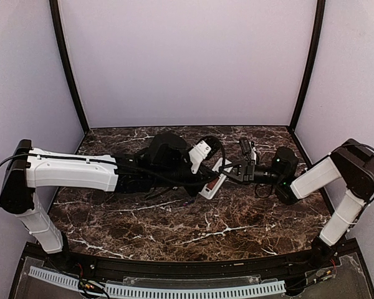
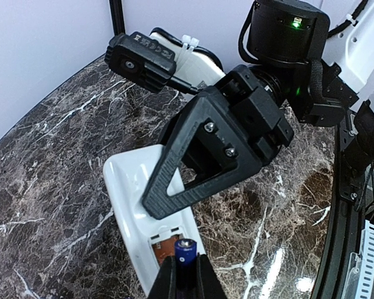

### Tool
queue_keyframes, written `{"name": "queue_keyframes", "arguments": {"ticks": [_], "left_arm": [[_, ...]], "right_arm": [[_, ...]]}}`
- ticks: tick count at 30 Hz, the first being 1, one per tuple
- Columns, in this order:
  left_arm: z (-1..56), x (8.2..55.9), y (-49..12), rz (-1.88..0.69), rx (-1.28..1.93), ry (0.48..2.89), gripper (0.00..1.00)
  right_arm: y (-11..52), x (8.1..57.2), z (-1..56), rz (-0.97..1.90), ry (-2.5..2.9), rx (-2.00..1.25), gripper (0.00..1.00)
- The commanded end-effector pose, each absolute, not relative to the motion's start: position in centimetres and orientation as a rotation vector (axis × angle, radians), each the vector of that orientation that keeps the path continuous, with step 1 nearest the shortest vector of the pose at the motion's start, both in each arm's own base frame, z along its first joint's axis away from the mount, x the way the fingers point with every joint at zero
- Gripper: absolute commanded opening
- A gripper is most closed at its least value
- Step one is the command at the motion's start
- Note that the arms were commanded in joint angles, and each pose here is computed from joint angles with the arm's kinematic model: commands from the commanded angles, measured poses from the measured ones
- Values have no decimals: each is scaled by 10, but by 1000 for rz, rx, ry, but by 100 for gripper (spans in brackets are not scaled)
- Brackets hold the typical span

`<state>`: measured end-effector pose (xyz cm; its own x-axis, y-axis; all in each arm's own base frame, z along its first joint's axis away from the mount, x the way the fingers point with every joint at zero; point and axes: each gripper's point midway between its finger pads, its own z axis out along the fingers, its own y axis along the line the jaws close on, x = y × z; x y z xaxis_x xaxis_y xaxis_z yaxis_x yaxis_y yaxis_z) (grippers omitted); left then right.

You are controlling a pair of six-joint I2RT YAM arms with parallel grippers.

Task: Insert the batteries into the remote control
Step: Place the battery in the battery compartment.

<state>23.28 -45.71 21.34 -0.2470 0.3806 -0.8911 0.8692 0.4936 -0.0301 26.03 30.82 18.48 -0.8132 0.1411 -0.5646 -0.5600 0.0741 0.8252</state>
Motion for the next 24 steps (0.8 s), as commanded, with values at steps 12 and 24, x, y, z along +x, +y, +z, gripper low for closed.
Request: {"name": "queue_keyframes", "arguments": {"ticks": [12, 24], "left_arm": [[208, 242, -461, -611, 1032, 1804, 0], [209, 246, -460, -604, 994, 1770, 0]], "right_arm": [[323, 258, 222, 1882, 1667, -442, 0], [323, 254, 233, 1911, 1625, -454, 0]]}}
